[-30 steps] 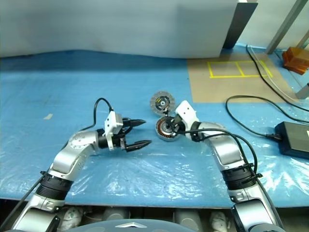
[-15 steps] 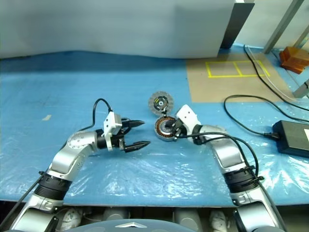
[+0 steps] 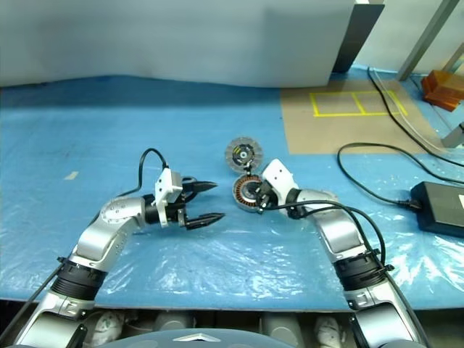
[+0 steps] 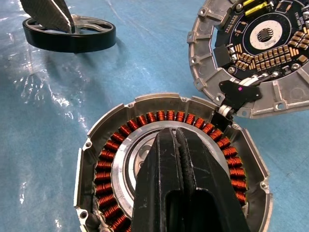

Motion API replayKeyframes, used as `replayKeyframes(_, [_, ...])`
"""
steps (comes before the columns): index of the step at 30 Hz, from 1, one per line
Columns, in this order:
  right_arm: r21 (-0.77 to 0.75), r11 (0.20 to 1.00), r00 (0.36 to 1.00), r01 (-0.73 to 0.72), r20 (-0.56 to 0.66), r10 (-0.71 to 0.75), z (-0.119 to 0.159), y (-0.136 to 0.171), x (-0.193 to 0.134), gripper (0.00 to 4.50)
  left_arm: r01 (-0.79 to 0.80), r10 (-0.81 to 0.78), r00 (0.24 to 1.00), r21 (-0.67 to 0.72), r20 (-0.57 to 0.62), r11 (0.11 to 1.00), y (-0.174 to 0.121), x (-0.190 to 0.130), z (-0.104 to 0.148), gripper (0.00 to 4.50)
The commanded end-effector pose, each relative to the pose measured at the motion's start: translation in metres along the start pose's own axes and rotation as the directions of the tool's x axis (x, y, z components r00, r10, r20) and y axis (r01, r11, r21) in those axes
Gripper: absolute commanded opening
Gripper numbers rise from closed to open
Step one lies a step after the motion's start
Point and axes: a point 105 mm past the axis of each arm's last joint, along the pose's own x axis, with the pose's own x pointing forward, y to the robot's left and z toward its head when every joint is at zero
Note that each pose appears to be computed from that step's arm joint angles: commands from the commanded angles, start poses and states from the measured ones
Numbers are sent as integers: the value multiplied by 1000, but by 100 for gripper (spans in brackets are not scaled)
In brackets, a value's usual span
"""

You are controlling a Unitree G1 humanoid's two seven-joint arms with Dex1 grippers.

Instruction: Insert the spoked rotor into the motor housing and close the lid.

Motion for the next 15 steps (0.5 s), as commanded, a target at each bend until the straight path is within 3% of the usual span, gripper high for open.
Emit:
replayKeyframes(1, [11,1000,998,6,-63,-6,-18,0,-5,4,-9,8,1000,30,23,1000,2,-5,7,450])
replayKeyframes(6, [62,998,991,5,135,-14,27,-5,-12,4,-60,58,997,42,42,997,11,-3,9,450])
replayKeyframes(10, [52,996,962,-75,268,58,79,6,-29,4,-127,120,985,50,125,991,27,-16,44,450])
replayKeyframes(13, [39,990,960,-135,254,120,90,17,-40,4,-172,159,979,102,125,980,40,-34,61,450])
replayKeyframes(15, [26,988,968,-149,208,141,84,20,-44,4,-244,237,970,192,60,950,61,-45,66,450])
